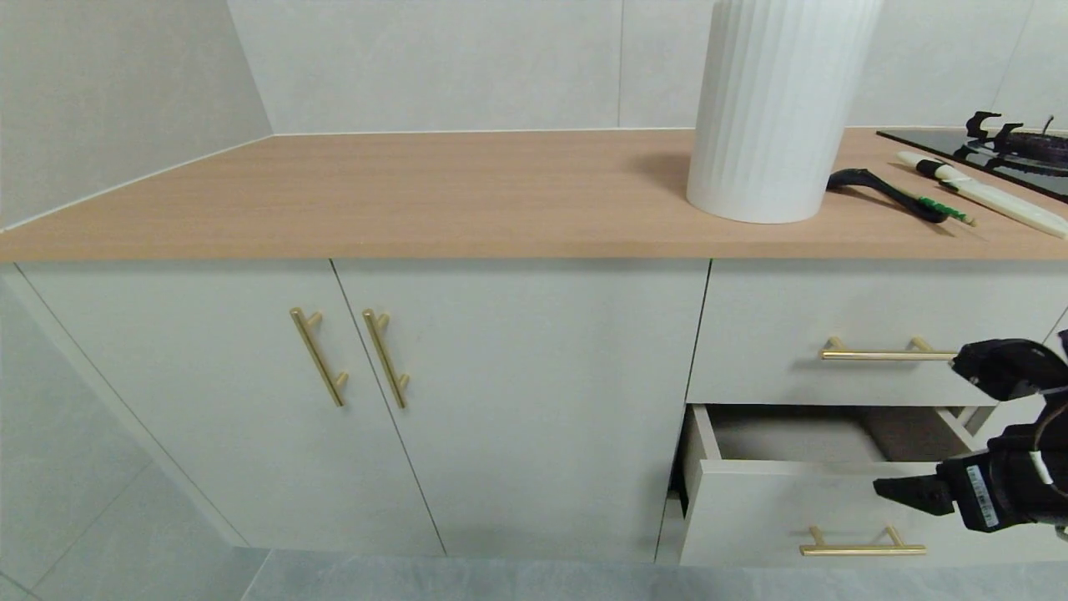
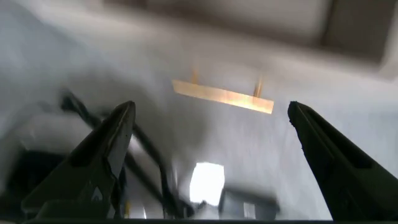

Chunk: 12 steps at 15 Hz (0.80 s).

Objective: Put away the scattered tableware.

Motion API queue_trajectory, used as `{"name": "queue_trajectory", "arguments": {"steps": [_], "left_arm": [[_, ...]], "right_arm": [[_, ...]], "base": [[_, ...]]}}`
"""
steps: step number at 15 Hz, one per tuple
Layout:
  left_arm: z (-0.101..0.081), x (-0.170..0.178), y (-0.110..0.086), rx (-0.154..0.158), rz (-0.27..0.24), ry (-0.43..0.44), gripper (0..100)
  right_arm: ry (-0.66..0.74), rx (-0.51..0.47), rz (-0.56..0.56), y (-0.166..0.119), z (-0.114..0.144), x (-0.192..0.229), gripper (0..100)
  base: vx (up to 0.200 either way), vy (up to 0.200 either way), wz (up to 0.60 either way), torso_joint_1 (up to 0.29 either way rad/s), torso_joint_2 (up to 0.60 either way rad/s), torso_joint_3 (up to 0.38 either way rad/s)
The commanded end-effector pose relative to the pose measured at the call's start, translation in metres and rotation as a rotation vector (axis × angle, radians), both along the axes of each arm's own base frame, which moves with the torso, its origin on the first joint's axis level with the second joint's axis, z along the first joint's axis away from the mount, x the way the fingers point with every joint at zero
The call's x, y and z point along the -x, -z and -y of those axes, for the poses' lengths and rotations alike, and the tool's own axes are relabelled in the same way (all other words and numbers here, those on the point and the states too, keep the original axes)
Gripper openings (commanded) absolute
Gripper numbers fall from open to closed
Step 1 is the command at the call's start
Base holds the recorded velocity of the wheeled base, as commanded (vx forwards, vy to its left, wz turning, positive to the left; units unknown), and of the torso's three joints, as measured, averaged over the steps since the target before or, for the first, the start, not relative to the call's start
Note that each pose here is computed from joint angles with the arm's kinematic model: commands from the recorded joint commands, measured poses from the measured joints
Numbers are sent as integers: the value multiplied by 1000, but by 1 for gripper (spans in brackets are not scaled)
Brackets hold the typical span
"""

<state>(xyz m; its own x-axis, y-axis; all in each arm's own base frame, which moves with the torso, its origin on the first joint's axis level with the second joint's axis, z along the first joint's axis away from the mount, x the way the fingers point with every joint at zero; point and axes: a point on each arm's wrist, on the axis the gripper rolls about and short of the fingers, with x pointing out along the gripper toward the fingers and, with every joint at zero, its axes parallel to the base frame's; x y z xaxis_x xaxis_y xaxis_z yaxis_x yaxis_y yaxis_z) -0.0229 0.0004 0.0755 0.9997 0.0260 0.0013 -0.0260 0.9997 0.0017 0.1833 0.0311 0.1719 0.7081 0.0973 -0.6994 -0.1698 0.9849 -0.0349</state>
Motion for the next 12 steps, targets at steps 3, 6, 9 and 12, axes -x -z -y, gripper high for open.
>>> {"name": "queue_trajectory", "arguments": {"steps": [3, 6, 9, 12], "left_arm": [[0, 0, 0, 0, -1, -2, 100], [0, 0, 0, 0, -1, 0, 100], [0, 0, 0, 0, -1, 0, 100], [0, 0, 0, 0, -1, 0, 100]], "right_arm": [[33, -21, 42, 24, -9, -26, 100], [107, 46, 73, 54, -11, -46, 100], [111, 50, 67, 70, -13, -56, 100], [117, 47, 67, 79, -14, -62, 100]], "base": [[0, 0, 0, 0, 0, 0], [0, 0, 0, 0, 0, 0], [0, 0, 0, 0, 0, 0], [0, 0, 0, 0, 0, 0]]}}
